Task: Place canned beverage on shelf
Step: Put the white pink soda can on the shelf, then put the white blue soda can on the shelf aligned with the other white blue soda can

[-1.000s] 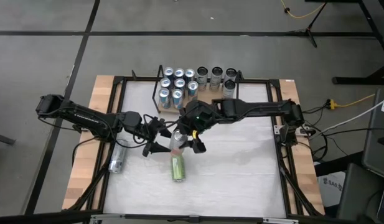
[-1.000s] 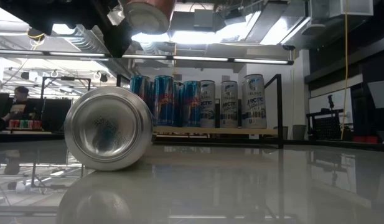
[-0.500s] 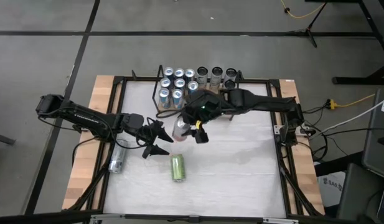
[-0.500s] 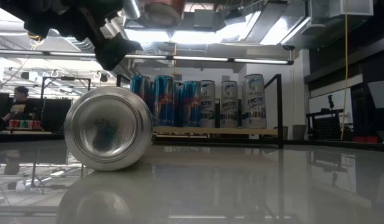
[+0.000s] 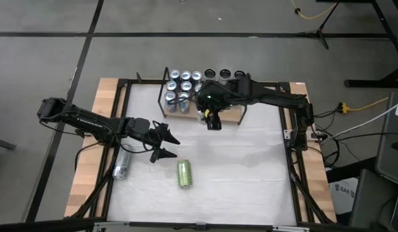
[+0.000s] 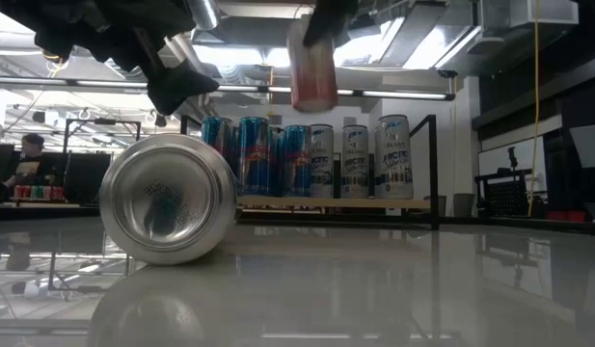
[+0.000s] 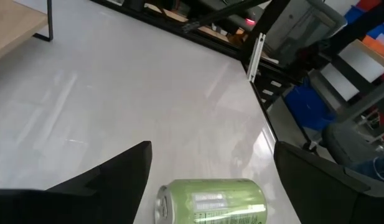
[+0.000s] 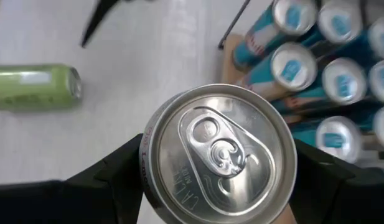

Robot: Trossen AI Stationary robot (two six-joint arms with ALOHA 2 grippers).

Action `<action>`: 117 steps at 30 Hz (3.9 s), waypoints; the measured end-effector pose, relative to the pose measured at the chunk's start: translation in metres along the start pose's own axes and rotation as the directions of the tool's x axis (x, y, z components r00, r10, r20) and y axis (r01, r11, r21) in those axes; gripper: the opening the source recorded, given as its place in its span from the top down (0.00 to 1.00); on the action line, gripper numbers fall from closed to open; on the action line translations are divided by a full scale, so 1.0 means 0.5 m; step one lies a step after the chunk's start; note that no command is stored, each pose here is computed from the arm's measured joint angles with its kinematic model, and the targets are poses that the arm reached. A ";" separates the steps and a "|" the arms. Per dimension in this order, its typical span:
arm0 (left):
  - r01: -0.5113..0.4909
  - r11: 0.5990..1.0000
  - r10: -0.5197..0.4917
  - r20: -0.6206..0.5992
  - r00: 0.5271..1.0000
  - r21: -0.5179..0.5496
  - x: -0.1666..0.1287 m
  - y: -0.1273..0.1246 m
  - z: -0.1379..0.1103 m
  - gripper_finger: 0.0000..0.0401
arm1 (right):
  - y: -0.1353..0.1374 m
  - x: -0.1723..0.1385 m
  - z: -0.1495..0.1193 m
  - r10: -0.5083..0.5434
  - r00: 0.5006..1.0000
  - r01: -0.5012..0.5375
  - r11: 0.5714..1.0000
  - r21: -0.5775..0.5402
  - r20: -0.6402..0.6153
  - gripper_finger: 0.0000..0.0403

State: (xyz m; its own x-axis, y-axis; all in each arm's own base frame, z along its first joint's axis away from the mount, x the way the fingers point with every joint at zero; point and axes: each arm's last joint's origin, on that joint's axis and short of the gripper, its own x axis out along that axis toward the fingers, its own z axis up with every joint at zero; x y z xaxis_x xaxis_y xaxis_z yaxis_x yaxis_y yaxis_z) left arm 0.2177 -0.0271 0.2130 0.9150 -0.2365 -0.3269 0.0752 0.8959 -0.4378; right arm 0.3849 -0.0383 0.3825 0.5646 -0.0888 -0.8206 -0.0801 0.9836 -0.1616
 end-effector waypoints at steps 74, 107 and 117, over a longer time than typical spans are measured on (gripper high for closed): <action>-0.025 1.000 0.025 0.012 1.000 -0.002 0.000 0.002 0.000 0.17 | -0.117 0.229 -0.125 -0.156 0.986 0.149 0.981 0.121 0.052 0.22; -0.023 1.000 0.023 0.011 1.000 -0.003 0.000 0.001 0.000 0.17 | -0.118 0.228 -0.125 -0.163 0.985 0.155 0.980 0.122 0.053 0.03; -0.017 0.998 0.018 0.009 1.000 -0.064 0.000 0.001 0.000 0.17 | -0.118 0.228 -0.125 -0.163 0.985 0.156 0.980 0.121 0.052 0.03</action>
State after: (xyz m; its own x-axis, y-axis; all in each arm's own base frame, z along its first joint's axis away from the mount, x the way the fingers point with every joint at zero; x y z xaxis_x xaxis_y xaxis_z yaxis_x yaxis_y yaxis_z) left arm 0.2178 -0.0267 0.2128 0.9197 -0.2169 -0.3273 0.0335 0.8738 -0.4850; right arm 0.4030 -0.1162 0.2643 0.6124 -0.2397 -0.7533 0.1092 0.9694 -0.2196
